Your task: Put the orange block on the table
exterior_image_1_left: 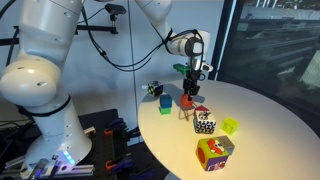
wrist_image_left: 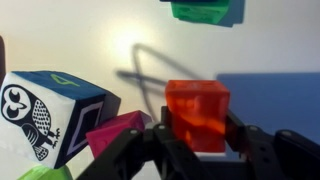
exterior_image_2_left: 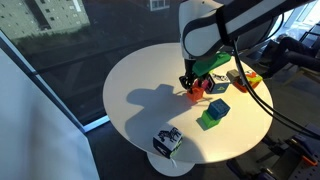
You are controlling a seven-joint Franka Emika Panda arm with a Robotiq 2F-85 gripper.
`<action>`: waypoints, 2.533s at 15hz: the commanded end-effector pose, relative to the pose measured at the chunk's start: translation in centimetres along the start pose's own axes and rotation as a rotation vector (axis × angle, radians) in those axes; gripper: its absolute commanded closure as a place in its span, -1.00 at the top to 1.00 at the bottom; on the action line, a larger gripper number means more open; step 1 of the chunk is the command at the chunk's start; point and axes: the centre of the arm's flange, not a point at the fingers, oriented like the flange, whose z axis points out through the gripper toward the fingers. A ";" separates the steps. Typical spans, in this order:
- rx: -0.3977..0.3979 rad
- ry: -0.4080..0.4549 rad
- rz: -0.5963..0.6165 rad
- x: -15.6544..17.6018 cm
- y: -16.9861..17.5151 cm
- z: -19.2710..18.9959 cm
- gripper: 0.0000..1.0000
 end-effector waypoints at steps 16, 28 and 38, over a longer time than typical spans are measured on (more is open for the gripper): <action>-0.023 -0.103 0.040 -3.9 3.8 -6.0 1.00; -0.031 -0.169 0.054 -11.4 10.3 -11.4 1.00; 0.012 -0.107 0.058 -16.8 14.4 -16.3 1.00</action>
